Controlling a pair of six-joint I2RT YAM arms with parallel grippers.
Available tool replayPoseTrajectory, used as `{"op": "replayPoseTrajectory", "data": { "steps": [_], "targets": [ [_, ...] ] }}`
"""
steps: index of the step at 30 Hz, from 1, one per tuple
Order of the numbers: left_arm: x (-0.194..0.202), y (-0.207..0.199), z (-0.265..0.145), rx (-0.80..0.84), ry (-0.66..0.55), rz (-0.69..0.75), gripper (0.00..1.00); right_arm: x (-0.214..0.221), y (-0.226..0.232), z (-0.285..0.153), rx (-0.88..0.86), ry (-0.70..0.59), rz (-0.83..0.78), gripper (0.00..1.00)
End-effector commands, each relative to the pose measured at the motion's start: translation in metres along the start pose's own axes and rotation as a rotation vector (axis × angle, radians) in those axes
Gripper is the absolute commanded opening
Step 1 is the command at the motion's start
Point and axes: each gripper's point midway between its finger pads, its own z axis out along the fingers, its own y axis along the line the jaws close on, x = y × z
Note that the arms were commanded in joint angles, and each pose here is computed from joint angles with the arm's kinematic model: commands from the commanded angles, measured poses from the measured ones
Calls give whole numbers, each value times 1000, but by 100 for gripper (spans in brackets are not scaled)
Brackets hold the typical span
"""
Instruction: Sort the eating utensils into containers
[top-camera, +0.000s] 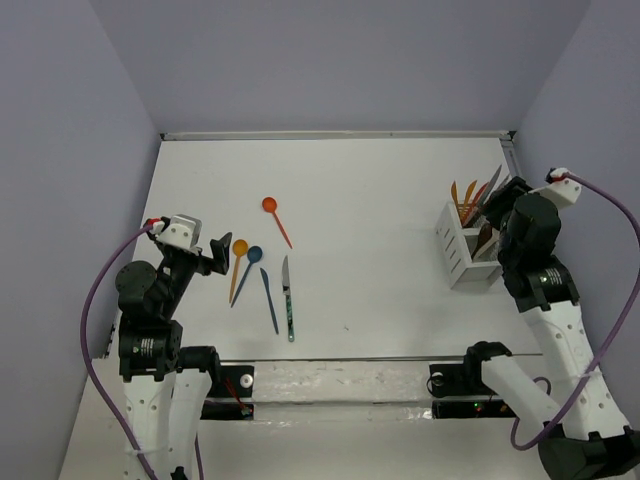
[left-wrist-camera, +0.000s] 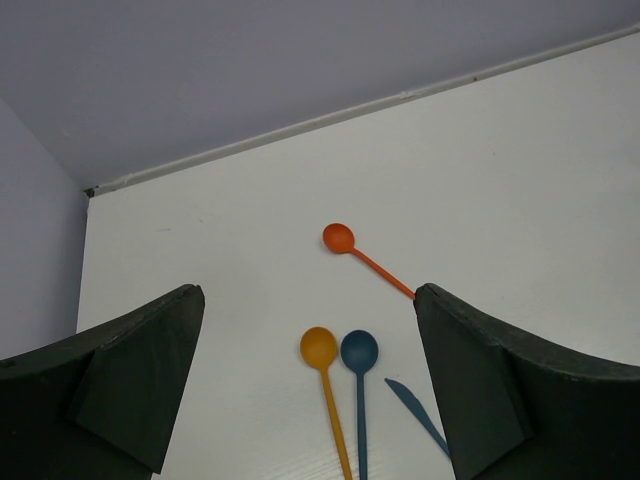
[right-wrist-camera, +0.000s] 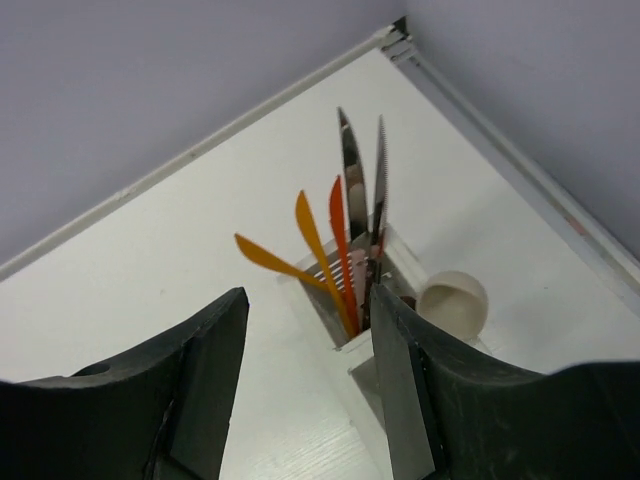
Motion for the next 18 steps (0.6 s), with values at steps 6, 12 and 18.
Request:
{"op": "replayPoseTrajectory", "data": {
  "steps": [6, 12, 18],
  "targets": [
    [7, 13, 14, -27, 52, 5, 99, 103, 158, -42, -443, 424, -295, 59],
    [30, 34, 23, -97, 144, -30, 99, 191, 273, -112, -692, 691, -466, 60],
    [32, 50, 17, -162, 143, -36, 99, 270, 292, -197, -740, 837, -611, 63]
  ]
}}
